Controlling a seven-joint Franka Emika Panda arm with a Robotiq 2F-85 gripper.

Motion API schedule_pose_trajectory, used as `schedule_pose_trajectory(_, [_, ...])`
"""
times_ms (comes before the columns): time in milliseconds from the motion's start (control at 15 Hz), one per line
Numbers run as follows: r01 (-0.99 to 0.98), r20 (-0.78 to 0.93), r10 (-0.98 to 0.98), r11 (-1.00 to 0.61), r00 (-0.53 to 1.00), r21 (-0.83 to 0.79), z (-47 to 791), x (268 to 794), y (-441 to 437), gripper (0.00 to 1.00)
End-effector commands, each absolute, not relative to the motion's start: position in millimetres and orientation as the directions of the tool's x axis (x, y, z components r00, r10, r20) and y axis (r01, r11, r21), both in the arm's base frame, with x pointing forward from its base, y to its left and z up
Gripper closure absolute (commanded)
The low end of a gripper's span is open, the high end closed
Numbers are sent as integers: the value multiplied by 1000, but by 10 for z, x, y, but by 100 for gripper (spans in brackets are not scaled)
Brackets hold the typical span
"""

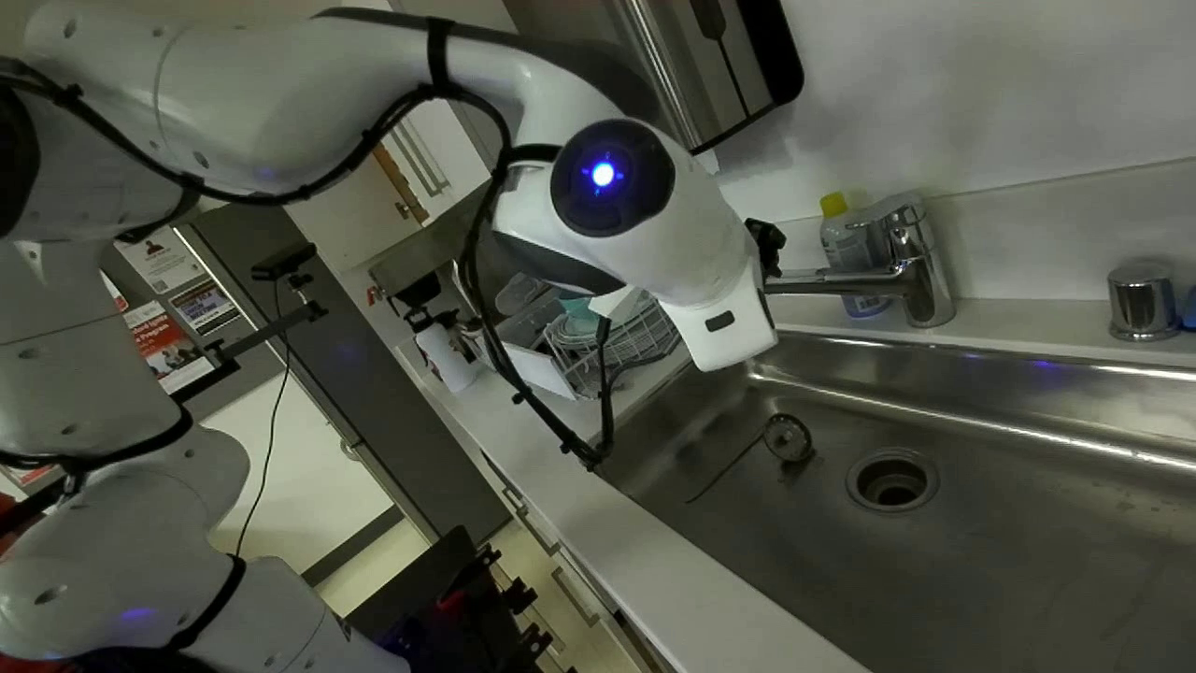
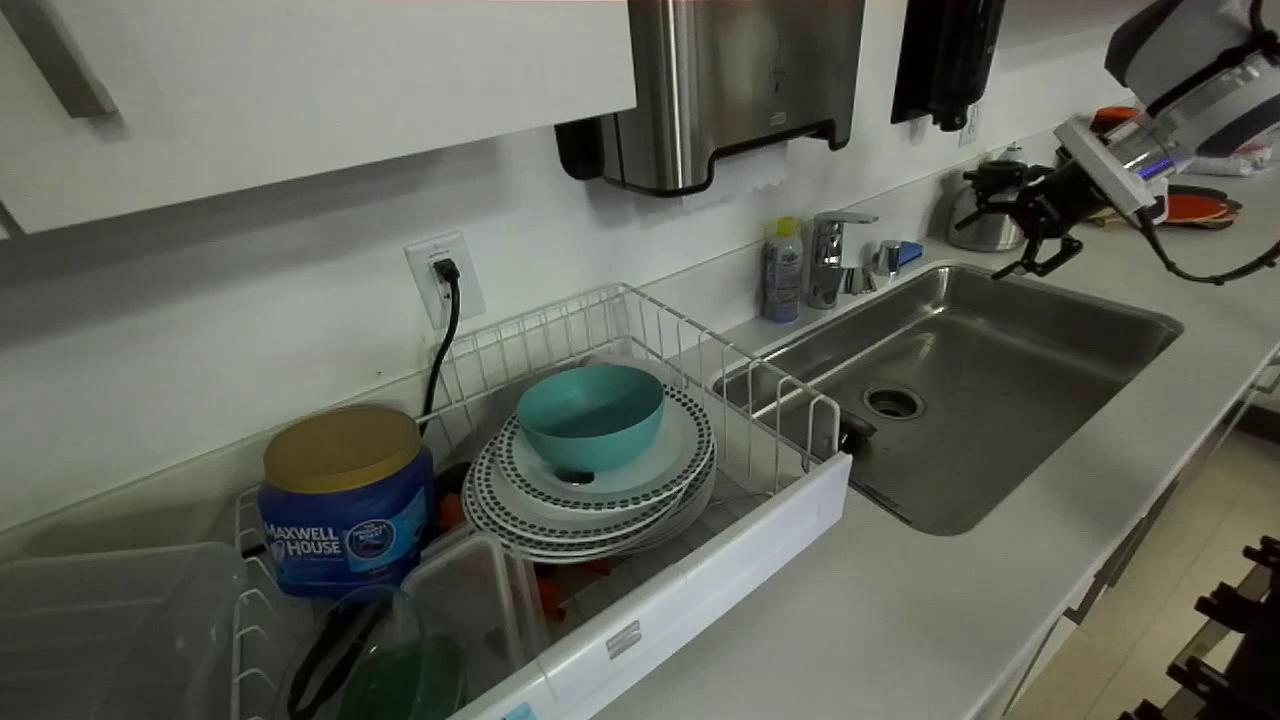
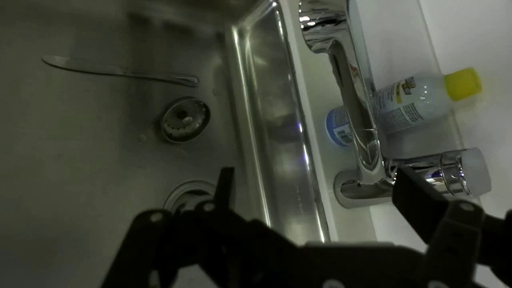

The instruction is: Open the tap

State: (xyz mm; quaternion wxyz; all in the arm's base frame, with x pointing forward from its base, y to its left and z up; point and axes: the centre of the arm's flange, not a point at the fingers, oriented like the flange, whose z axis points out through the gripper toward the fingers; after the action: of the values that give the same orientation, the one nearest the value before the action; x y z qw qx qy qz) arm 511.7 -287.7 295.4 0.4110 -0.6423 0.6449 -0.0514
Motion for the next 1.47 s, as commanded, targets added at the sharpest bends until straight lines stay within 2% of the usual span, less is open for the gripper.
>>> schedule_pose_trajectory(0, [-726, -509, -844, 243, 168, -644, 2678, 5307, -2908, 0])
schedule_pose_trajectory(267, [-662, -474, -864, 254, 173, -705, 2354, 5439, -2855, 0])
schedule_pose_trajectory(533, [-543, -334, -926, 192, 176, -818, 2190, 5509, -2811, 0])
schedule_pose_trajectory(1133, [-345, -7, -999, -6, 36, -939, 2177, 5739, -2479, 0])
schedule_pose_trajectory(1400, [-248, 80, -996, -66, -47, -966, 2296, 5766, -2373, 0])
